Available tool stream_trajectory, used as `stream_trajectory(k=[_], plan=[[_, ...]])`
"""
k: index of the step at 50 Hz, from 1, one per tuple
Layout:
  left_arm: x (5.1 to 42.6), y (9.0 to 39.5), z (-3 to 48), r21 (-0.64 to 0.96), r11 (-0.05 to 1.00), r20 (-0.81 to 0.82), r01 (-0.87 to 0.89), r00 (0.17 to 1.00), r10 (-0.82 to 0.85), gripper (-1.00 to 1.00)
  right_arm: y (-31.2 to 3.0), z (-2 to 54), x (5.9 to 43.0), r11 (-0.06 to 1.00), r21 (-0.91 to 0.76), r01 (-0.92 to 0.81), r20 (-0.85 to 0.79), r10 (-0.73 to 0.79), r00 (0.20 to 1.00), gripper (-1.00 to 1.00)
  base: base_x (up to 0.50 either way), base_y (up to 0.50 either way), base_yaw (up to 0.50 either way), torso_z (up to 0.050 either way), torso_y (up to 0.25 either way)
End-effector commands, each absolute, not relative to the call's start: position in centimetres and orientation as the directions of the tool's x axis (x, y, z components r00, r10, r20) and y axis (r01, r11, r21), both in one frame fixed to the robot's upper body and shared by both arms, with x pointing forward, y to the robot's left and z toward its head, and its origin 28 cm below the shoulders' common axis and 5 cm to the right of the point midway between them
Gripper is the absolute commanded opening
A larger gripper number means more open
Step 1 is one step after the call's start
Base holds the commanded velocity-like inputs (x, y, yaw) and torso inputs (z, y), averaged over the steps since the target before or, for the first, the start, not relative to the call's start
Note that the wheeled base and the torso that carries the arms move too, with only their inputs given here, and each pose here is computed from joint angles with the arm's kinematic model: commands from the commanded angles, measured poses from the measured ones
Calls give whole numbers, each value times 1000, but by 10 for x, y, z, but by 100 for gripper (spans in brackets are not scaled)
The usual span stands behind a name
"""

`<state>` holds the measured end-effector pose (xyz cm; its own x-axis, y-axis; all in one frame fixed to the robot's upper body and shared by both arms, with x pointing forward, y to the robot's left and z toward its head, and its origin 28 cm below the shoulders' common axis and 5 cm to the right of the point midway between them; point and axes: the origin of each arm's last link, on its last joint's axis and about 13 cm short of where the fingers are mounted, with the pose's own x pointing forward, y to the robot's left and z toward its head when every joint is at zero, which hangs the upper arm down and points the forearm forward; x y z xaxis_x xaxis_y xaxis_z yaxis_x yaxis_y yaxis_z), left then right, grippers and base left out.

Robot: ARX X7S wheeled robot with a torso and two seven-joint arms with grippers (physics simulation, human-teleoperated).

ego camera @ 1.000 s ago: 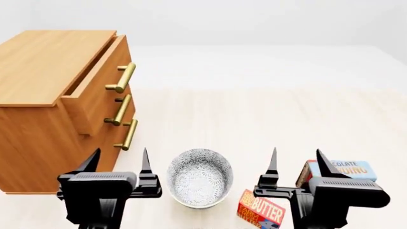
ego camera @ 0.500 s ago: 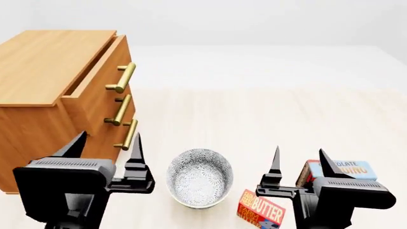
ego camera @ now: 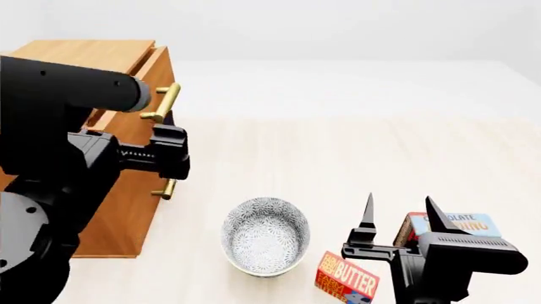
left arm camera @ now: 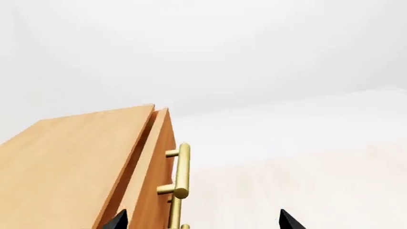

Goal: Put the butter at the back in the top drawer of the cabinet and close it.

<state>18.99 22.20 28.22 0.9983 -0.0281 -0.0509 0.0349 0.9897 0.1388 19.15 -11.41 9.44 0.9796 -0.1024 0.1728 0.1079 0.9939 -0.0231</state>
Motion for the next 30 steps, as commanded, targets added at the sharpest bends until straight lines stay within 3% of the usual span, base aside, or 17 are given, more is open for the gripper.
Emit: stream_trajectory(k=[1, 16, 24, 30], plan=[[193, 229, 344, 227, 974, -118, 13, 993, 15, 100, -115, 95, 191, 994, -21, 103, 176, -98, 979, 100, 0, 0, 0, 0, 0], [225, 228, 401, 325, 945, -390, 33, 915, 102, 100, -114, 93, 191, 996, -33, 82, 163, -76, 984, 100, 0, 0, 0, 0, 0], [250, 226, 411, 293, 942, -627, 165, 776, 59, 100, -113, 93, 189, 998, -32, 62, 154, -57, 986, 100, 0, 0, 0, 0, 0], [259, 226, 426, 268, 947, -716, 175, 694, 75, 100, -112, 93, 189, 998, -33, 58, 150, -52, 987, 100, 0, 0, 0, 0, 0]])
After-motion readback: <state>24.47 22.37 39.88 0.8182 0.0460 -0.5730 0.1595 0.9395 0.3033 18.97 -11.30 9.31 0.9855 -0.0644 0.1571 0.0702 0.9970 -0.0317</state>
